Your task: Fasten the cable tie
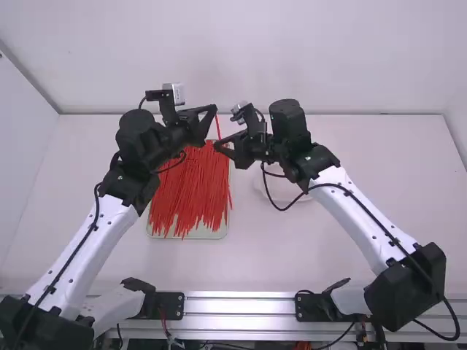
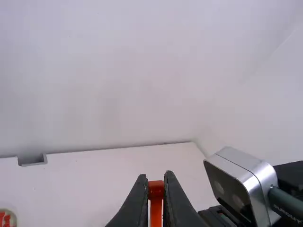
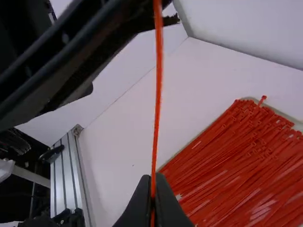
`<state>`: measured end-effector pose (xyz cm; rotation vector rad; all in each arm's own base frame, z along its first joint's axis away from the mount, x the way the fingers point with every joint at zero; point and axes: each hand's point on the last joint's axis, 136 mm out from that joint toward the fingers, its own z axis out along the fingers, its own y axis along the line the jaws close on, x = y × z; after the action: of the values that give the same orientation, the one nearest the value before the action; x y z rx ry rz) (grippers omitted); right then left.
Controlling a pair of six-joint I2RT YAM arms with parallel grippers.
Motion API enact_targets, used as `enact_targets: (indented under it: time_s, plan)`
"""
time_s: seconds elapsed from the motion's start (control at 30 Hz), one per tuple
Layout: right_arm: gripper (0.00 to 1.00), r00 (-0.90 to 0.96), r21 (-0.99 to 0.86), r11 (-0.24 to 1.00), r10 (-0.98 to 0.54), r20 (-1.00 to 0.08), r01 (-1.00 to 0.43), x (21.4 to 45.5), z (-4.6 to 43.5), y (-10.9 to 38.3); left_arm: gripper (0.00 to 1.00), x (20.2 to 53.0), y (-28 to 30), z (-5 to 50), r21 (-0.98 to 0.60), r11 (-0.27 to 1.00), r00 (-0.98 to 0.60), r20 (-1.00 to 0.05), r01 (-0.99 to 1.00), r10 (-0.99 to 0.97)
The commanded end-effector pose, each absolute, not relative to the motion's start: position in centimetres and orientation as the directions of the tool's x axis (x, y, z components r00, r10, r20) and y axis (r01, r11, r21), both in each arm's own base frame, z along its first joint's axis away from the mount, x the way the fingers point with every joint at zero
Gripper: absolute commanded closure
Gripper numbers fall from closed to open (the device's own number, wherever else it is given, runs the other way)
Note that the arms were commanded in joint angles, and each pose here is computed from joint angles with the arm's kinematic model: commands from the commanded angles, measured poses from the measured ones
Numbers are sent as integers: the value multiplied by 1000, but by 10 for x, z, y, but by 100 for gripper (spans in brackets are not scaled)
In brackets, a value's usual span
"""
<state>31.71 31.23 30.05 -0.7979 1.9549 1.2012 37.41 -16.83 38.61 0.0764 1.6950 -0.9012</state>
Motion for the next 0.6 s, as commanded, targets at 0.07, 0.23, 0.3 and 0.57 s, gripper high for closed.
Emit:
enact_targets:
  time_s: [0.07,0.23,0.3,0.57]
  plan:
    - [100,-542,461,387,-130,-830,-799,320,307,304,77,368,-165,397,-506,705,-306,-863,497,-403]
    - [100,-533,448,409,-117,-838,-795,331,308,291,52,367,-165,401,-432,730,-256,-902,530,-348]
    - [100,-515,439,382,-120,-849,-813,332,311,284,46,368,-162,404,-388,746,-225,-922,542,-316]
    - [100,-386,342,270,-127,-914,-900,334,324,251,17,356,-154,434,-235,687,-109,-969,687,-222]
